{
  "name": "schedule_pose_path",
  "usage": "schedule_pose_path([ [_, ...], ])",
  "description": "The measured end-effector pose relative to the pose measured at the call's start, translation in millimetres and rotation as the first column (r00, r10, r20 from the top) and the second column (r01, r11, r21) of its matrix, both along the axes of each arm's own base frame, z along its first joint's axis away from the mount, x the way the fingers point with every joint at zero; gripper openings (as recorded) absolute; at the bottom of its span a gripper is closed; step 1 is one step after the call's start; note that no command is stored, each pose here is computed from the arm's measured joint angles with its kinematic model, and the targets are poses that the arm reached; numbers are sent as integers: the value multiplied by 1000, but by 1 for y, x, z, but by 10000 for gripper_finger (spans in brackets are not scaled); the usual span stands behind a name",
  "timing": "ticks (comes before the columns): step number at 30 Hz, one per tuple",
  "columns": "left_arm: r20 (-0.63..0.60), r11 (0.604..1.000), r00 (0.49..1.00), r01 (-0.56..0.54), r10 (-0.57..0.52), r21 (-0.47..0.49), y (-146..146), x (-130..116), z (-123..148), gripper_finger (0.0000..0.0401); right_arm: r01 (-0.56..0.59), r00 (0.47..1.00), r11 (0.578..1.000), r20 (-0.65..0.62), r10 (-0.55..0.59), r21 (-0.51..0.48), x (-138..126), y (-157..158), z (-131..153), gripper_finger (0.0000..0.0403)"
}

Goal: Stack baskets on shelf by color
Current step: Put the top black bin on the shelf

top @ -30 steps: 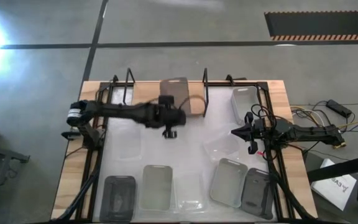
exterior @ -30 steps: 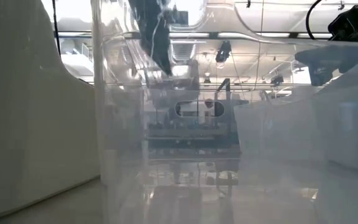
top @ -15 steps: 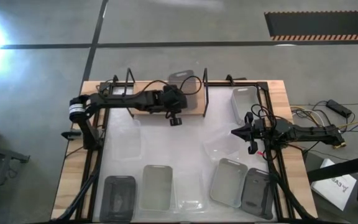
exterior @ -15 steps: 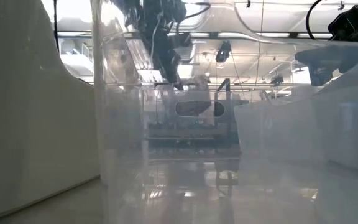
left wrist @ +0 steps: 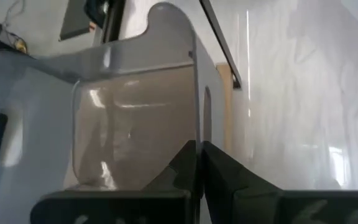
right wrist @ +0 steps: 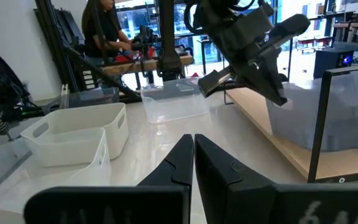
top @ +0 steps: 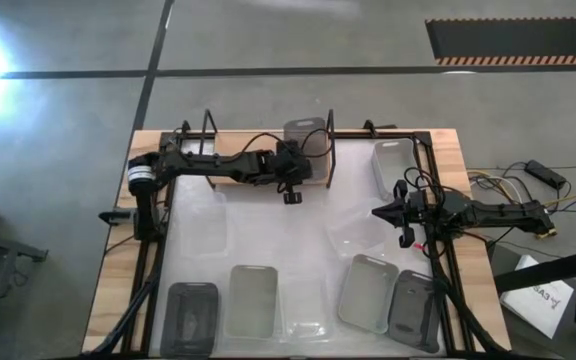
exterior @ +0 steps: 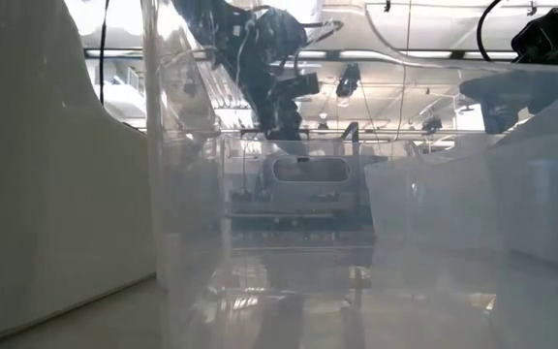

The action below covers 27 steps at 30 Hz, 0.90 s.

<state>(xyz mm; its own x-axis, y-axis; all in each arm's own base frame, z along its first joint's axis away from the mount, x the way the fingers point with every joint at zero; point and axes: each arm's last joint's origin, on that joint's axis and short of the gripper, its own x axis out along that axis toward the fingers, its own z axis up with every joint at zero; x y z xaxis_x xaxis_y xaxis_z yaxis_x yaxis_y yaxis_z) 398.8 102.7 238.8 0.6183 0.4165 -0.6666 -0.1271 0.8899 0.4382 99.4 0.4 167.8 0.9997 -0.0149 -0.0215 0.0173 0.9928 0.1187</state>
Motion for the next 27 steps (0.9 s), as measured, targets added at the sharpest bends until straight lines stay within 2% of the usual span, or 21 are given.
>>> schedule_pose_path([
  [5,32,1000,999,0,0,8,1,2,2,0,0,1000,1000,0,0,0,0,0,0,9],
  [16,10,1000,1000,6,-6,12,2,4,-6,0,0,1000,1000,0,0,0,0,0,0,9],
  [23,28,998,998,-58,58,-19,2,3,-8,0,0,1000,1000,0,0,0,0,0,0,9],
  [27,15,1000,1000,-24,23,15,3,3,-7,4,0,1000,1000,0,0,0,0,0,0,9],
])
